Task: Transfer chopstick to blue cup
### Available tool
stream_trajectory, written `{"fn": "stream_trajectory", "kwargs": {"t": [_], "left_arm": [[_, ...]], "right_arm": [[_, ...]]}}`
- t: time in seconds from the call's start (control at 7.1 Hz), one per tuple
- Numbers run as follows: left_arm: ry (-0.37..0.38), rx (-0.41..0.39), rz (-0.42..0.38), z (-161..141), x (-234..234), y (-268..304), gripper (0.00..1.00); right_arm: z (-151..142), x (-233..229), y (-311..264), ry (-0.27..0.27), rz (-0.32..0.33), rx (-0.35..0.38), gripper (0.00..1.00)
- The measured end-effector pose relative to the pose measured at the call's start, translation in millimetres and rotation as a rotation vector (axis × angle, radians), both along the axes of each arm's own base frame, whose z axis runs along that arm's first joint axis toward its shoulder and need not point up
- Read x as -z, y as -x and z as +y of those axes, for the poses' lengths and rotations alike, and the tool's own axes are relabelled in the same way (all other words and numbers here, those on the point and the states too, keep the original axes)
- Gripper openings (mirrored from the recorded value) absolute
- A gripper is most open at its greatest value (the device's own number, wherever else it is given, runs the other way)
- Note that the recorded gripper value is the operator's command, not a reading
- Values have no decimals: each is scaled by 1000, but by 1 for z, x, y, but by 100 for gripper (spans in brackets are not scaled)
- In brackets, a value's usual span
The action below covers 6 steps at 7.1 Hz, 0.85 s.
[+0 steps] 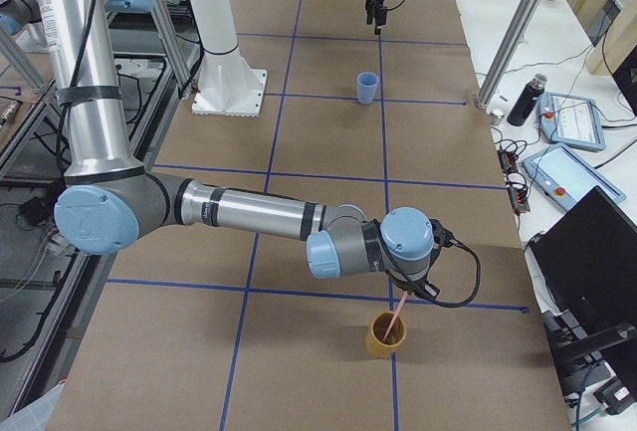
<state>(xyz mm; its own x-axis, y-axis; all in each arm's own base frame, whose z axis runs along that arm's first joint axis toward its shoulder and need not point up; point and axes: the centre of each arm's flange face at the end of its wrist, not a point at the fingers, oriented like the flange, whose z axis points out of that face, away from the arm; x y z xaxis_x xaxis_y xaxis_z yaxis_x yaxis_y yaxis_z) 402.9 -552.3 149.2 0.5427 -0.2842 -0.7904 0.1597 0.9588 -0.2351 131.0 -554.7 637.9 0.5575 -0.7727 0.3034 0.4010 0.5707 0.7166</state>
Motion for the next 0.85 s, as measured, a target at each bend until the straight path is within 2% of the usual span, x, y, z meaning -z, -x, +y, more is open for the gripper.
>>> {"fn": "stream_trajectory", "kwargs": {"t": [0.28, 0.42, 0.85], "left_arm": [[2, -1, 0, 0, -1, 0, 99], [3, -2, -1, 0, -1, 0, 99], [6, -2, -5, 2, -11, 2, 99]], "right_arm": [[6, 24, -29, -20, -26, -63, 0], [8, 49, -38, -3, -63, -106, 0], [3, 175, -36, 112, -163, -220, 0]]}}
